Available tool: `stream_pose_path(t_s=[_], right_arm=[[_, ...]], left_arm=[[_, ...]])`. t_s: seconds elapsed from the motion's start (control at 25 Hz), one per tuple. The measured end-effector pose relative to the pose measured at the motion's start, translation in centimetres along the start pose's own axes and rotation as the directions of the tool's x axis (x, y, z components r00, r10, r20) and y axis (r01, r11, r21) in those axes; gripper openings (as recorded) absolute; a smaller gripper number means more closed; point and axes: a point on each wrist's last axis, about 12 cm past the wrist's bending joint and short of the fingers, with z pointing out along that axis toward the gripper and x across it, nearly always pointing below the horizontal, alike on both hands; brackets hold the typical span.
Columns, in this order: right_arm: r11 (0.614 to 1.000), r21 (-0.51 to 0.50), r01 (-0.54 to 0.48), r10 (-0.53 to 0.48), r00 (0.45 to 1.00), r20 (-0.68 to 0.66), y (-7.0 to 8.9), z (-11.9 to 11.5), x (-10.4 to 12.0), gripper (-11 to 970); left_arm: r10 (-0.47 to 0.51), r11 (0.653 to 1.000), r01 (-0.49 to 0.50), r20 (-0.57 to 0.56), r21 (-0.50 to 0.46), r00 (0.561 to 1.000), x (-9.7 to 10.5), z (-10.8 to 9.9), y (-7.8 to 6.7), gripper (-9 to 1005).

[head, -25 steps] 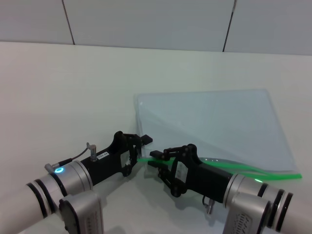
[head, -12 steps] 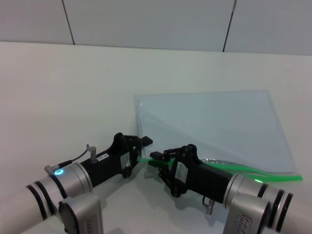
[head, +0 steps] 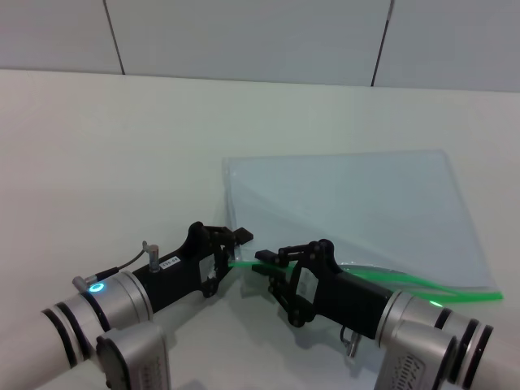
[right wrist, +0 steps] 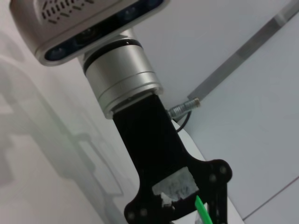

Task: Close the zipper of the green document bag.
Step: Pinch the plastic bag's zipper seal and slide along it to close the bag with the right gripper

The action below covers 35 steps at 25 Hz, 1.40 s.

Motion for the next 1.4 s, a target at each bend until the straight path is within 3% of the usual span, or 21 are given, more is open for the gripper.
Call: stream_pose_path(t_s=[1.4], right_arm=[[0.991, 0.134, -0.008, 0.028, 0.988, -0.149, 0.0, -2.4, 1.9, 81]], left_arm=[[-0.006, 1.0, 0.007, -0.035, 0.005, 0.999, 0.3, -0.9, -0.6, 104]])
